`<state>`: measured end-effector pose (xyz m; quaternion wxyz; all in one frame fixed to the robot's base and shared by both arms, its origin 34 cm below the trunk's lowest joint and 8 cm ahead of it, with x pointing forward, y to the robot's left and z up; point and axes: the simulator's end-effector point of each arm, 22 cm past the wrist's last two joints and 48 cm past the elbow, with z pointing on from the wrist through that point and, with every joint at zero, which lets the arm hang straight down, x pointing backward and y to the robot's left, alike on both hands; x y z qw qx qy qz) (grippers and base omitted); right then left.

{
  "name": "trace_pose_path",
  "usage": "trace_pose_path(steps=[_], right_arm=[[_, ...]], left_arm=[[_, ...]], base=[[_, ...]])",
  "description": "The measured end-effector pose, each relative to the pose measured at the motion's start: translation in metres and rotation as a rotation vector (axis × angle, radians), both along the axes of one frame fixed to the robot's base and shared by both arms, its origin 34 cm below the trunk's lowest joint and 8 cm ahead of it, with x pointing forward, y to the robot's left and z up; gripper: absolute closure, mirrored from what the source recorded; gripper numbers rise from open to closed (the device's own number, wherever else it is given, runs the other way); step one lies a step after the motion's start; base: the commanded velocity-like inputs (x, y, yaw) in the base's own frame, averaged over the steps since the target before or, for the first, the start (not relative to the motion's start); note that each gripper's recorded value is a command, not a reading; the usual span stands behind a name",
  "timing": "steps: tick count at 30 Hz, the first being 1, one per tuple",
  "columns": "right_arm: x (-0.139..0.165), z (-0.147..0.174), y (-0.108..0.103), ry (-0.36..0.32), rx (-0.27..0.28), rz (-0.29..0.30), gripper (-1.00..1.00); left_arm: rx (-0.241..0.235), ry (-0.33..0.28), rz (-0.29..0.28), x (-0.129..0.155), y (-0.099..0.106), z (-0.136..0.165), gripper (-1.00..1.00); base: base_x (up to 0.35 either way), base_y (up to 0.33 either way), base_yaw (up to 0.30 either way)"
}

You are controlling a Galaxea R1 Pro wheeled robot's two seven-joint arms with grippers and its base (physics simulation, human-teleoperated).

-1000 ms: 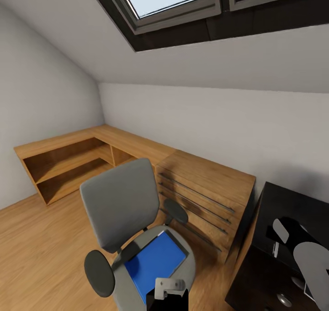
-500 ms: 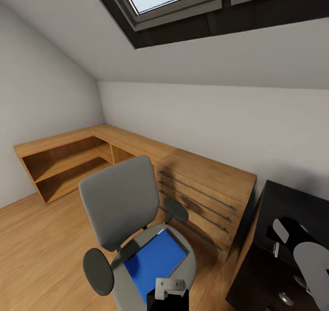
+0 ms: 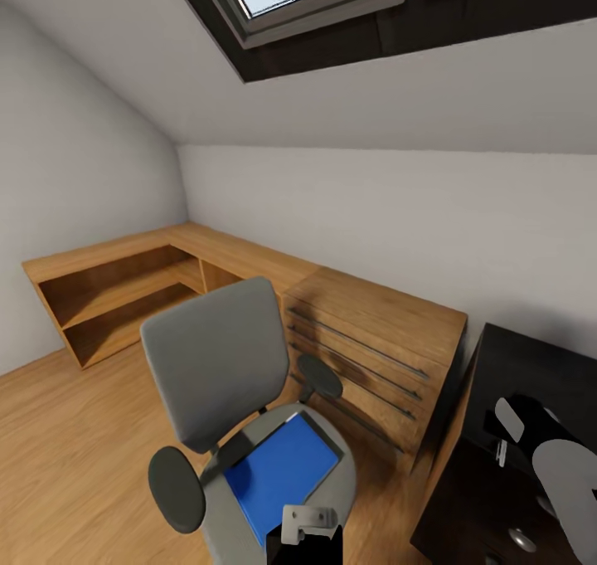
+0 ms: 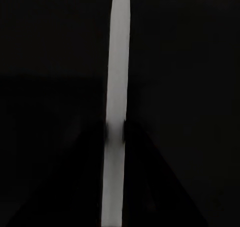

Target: In the bedroom, organize the workspace by keeping the computer under the desk, ensuring the monitor is on the desk, placing the keyboard on the desk next to the monitor, placing the mouse on the desk next to the keyboard, moving the folder from the swivel chair onto the desk next to the mouse, stacking the notebook on top of the folder with the pen on top of the notebook, and positioning the swivel chair next to the desk.

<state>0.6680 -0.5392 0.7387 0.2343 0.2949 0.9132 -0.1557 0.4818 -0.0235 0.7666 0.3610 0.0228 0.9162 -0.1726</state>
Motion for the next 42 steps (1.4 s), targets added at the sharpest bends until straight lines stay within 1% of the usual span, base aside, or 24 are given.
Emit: trace_pose_path(steps=[10,12,37,42], right_arm=[[0.0,-0.008,-0.001,0.003,-0.009,0.006,1.0],[0.003,-0.008,-0.002,-0.005,-0.011,0.007,1.0],[0.003,-0.008,-0.002,-0.008,-0.011,0.005,1.0],[0.0,-0.004,0.0,0.0,-0.002,0.001,1.0]], left_arm=[[0.001,-0.001,-0.001,0.0,0.0,-0.01,-1.0],[0.001,-0.001,-0.001,0.0,0.0,-0.013,-1.0],[0.002,-0.001,-0.001,0.0,0.001,-0.013,-1.0],[0.002,0.0,-0.002,0.0,0.001,-0.006,-1.0]], base=[[0.0,0.0,0.0],[0.0,0.0,0.0],[0.0,0.0,0.0],[0.0,0.0,0.0]])
